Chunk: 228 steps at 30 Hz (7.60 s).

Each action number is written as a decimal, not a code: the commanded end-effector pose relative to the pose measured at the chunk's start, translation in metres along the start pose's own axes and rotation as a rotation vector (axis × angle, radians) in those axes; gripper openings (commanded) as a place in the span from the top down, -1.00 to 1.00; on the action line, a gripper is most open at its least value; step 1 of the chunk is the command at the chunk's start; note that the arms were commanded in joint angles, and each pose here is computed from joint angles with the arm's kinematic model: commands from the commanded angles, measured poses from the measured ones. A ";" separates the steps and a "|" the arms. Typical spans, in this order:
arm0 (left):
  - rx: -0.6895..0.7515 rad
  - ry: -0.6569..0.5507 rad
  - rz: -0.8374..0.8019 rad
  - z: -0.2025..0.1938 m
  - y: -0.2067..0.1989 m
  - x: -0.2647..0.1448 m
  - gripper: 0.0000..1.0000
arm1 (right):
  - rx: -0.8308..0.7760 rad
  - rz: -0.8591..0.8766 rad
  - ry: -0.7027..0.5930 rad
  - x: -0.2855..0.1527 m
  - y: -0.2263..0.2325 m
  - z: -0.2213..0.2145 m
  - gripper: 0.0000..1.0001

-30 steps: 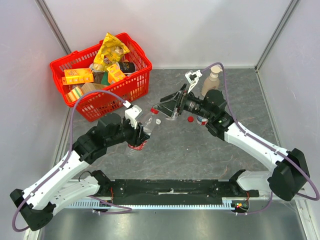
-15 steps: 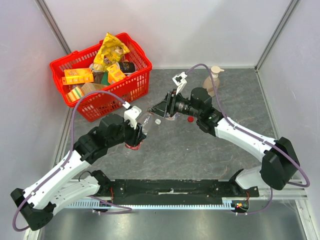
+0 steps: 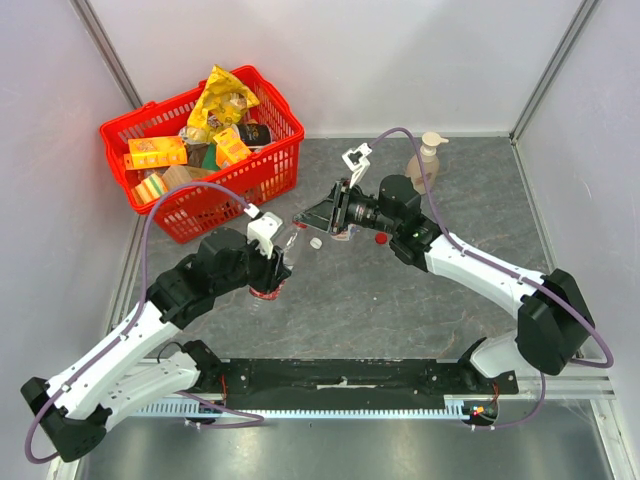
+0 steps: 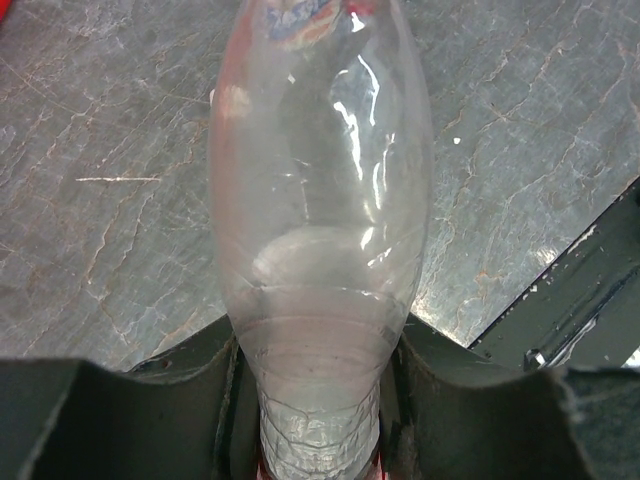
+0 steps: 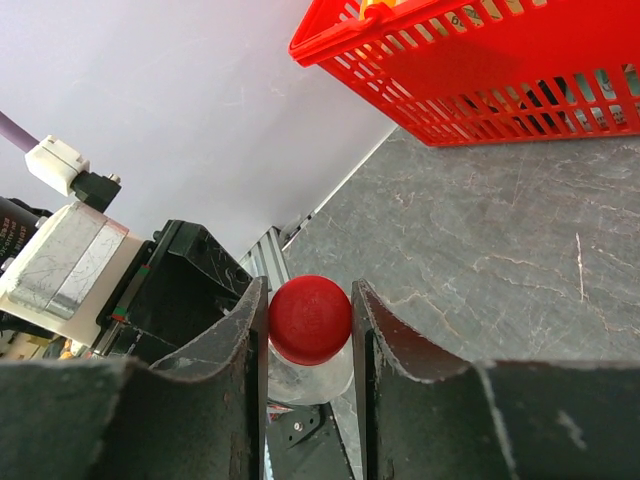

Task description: Unscrew the bottle caps

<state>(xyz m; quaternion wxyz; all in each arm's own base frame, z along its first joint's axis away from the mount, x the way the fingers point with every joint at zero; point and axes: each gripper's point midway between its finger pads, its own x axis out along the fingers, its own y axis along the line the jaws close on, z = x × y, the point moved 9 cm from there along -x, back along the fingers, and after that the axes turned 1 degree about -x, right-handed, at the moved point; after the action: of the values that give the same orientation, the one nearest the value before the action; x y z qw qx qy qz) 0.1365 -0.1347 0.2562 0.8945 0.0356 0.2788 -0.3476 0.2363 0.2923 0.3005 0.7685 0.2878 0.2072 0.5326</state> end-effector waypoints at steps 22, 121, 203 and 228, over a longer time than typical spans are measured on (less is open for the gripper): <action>0.073 -0.183 -0.328 0.029 -0.030 -0.042 0.75 | -0.262 0.405 -0.118 -0.027 0.055 0.016 1.00; 0.022 0.025 0.135 0.002 0.013 0.009 0.88 | 0.019 0.043 -0.013 0.028 -0.001 0.017 -0.10; 0.180 -0.171 -0.978 0.048 -0.074 -0.039 0.97 | -0.504 0.963 -0.040 -0.071 0.103 0.008 1.00; 0.155 -0.077 -0.961 0.024 -0.070 -0.043 0.96 | -0.405 0.853 -0.156 -0.065 0.105 0.031 1.00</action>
<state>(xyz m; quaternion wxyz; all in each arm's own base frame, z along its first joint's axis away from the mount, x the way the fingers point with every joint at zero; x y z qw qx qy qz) 0.0815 -0.1693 0.3033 0.6479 -0.0544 0.2218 -0.7267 0.1604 0.2565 0.3700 0.5290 0.2314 0.0068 0.8164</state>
